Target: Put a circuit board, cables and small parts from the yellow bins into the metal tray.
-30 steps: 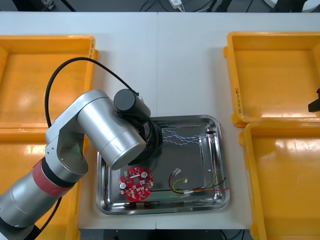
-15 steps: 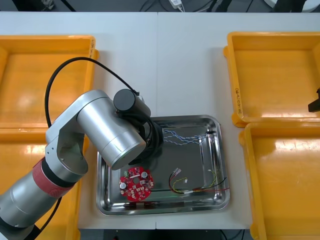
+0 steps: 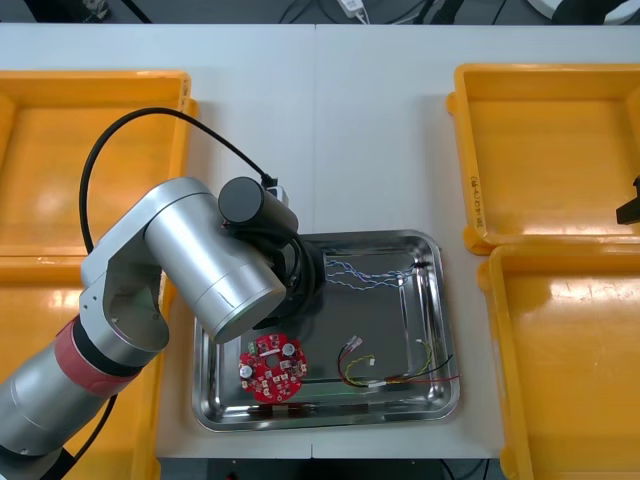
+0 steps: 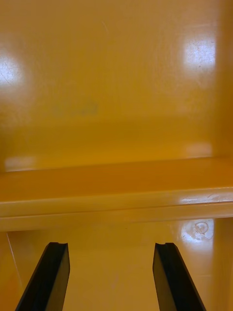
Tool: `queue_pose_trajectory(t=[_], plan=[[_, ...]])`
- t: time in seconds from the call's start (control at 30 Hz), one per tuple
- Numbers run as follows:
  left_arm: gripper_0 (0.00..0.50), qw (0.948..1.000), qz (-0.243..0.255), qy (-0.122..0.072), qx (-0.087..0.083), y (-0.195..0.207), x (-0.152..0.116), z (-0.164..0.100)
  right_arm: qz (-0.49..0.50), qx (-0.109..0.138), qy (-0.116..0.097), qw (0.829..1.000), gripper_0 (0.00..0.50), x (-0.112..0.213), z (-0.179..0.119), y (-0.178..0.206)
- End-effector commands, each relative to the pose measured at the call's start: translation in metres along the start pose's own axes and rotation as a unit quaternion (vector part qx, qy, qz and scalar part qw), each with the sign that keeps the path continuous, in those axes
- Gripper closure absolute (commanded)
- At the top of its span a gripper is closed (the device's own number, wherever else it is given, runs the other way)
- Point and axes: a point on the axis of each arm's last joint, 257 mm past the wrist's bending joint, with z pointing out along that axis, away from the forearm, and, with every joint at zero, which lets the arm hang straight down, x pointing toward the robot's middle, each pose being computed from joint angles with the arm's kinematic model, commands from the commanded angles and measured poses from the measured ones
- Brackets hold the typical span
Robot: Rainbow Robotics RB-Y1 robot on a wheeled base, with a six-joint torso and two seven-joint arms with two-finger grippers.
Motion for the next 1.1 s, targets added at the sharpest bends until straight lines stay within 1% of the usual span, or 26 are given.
queue_pose_trajectory(t=[0.03,0.2,0.33,0.43,0.57,0.67,0.8,0.97,1.03,1.1], plan=[[0.000,0.9997,-0.025,-0.003,0.003,-0.002,-0.011,-0.021,0.023,0.013,-0.016,1.000,0.000,-0.009,-0.014,-0.013],[0.000,0.9996,-0.029,0.002,0.008,0.000,-0.023,-0.035,0.023,0.013,-0.016,1.000,0.000,-0.009,-0.014,-0.013],[0.000,0.9996,-0.029,-0.003,0.002,0.007,-0.036,-0.049,0.023,0.013,-0.016,1.000,0.000,-0.009,-0.014,-0.013],[0.000,0.9995,-0.030,-0.005,-0.006,0.018,-0.043,-0.058,0.023,0.013,-0.016,1.000,0.000,-0.009,-0.014,-0.013],[0.000,0.9992,-0.038,-0.002,-0.009,0.032,-0.051,-0.069,0.023,0.013,-0.016,1.000,0.000,-0.009,-0.014,-0.013],[0.000,0.9991,-0.041,0.000,-0.011,0.046,-0.058,-0.082,0.023,0.013,-0.016,1.000,0.000,-0.009,-0.014,-0.013],[0.000,0.9991,-0.043,-0.002,-0.006,0.057,-0.067,-0.097,0.023,0.013,-0.016,1.000,0.000,-0.009,-0.014,-0.013],[0.000,0.9989,-0.046,-0.005,-0.009,0.077,-0.083,-0.124,0.023,0.013,-0.016,1.000,0.000,-0.009,-0.014,-0.013],[0.000,0.9988,-0.047,-0.001,-0.014,0.089,-0.086,-0.135,0.023,0.013,-0.016,1.000,0.000,-0.009,-0.014,-0.013],[0.000,0.9988,-0.047,-0.003,-0.014,0.096,-0.091,-0.142,0.023,0.013,-0.016,1.000,0.000,-0.009,-0.014,-0.013]])
